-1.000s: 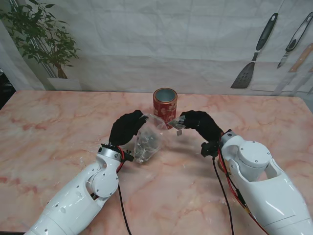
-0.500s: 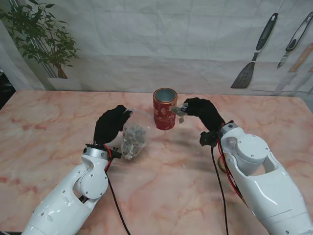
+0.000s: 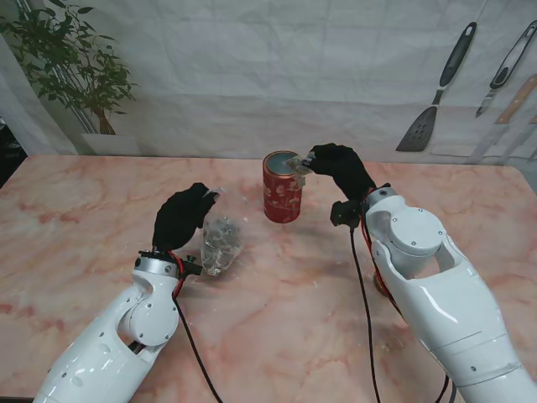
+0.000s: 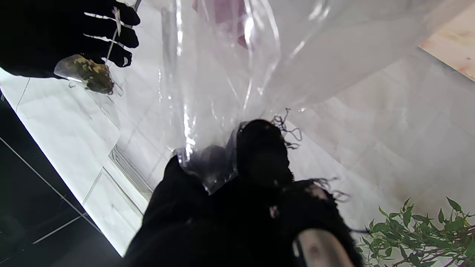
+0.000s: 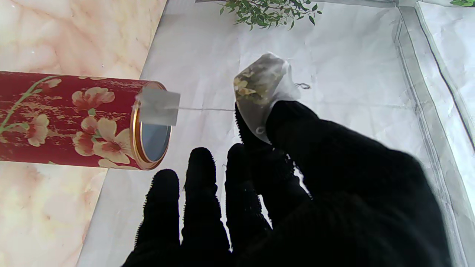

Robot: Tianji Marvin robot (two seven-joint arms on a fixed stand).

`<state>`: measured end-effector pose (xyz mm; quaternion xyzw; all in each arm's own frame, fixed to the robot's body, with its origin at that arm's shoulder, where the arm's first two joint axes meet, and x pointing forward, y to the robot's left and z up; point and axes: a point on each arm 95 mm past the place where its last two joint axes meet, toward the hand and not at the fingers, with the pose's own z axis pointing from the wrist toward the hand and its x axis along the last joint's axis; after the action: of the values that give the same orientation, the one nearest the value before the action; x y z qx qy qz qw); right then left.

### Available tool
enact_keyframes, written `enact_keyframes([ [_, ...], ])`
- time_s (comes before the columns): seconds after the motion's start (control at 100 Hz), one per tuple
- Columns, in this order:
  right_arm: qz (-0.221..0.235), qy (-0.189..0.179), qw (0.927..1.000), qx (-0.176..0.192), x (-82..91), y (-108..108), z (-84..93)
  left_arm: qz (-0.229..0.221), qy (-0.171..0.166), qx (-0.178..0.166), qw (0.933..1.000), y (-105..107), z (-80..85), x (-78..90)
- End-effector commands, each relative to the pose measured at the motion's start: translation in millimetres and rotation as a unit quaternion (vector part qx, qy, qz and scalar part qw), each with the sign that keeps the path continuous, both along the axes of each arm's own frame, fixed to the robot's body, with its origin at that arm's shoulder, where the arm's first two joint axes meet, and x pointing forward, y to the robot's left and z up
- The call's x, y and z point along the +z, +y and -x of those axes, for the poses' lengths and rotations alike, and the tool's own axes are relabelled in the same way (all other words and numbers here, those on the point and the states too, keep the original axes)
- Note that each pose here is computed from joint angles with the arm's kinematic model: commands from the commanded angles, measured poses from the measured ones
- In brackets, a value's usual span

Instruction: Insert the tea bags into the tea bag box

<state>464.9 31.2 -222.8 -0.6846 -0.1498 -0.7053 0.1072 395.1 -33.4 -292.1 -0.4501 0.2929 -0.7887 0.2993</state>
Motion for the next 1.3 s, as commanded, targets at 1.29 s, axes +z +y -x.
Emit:
enact_keyframes([
  [1.29, 0.031, 0.023, 0.9981, -0.048, 12.1, 32.0, -66.8, -0.005, 0.02, -0.015, 0.9997, -1.6, -2.0, -9.7],
])
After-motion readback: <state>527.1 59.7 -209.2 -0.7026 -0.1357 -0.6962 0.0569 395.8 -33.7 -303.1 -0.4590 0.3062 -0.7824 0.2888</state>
